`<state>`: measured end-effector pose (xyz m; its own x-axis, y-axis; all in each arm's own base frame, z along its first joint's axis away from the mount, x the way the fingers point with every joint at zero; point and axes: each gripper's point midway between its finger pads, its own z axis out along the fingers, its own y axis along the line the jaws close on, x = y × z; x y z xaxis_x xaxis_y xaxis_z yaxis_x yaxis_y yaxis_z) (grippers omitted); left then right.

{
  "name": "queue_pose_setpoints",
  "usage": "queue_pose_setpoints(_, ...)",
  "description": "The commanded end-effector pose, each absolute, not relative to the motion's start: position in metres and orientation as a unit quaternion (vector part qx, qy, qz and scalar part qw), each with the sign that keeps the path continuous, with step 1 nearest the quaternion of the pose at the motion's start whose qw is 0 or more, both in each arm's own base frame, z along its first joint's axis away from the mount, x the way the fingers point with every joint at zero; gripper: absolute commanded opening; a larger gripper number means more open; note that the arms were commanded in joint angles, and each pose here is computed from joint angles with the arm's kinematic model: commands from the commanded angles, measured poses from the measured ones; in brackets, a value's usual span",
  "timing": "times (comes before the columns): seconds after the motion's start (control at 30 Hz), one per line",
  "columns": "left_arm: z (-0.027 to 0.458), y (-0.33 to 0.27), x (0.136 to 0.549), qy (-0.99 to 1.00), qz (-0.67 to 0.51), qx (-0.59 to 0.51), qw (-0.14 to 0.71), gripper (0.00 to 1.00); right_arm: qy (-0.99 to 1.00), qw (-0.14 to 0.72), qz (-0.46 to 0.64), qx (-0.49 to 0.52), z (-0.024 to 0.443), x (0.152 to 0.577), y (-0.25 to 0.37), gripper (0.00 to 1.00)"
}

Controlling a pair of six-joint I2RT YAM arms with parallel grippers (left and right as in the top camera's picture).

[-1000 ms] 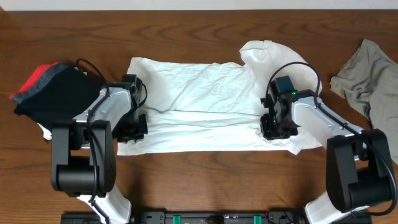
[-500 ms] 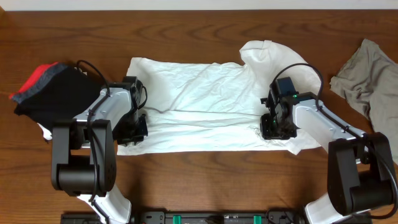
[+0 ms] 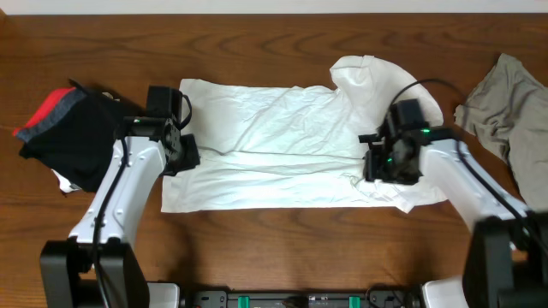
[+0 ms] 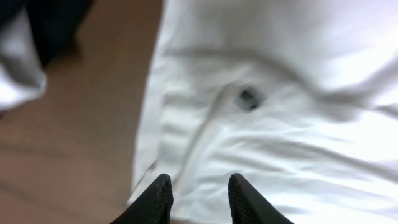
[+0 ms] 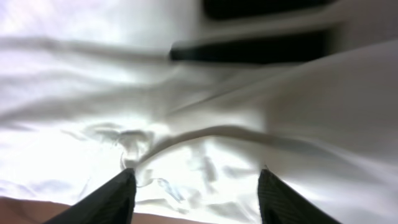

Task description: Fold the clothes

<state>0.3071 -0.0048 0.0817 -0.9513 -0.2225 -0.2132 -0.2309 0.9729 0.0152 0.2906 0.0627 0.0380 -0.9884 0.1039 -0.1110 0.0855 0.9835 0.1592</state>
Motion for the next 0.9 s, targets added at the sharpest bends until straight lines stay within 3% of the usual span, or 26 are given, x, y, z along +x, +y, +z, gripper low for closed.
queue_pose_setpoints(0.0,0.087,-0.031,0.316,0.990,-0.033,-0.075,0.118,0.37,0.988,0.109,0.053,0.095,0.061,0.309,0.031,0.63)
queue_pose_setpoints(0.23,0.060,-0.057,0.321,0.994,-0.041,-0.036,0.098,0.39,0.980,0.094,0.035,0.171,0.047,0.307,-0.024,0.59)
queue_pose_setpoints(0.57,-0.007,-0.057,0.300,0.999,-0.019,-0.035,-0.012,0.40,0.985,0.035,0.029,0.165,0.001,0.297,-0.030,0.58)
queue_pose_setpoints(0.87,-0.026,-0.051,0.268,0.996,-0.004,-0.036,-0.086,0.40,0.975,-0.096,0.024,0.199,-0.040,0.237,-0.021,0.56)
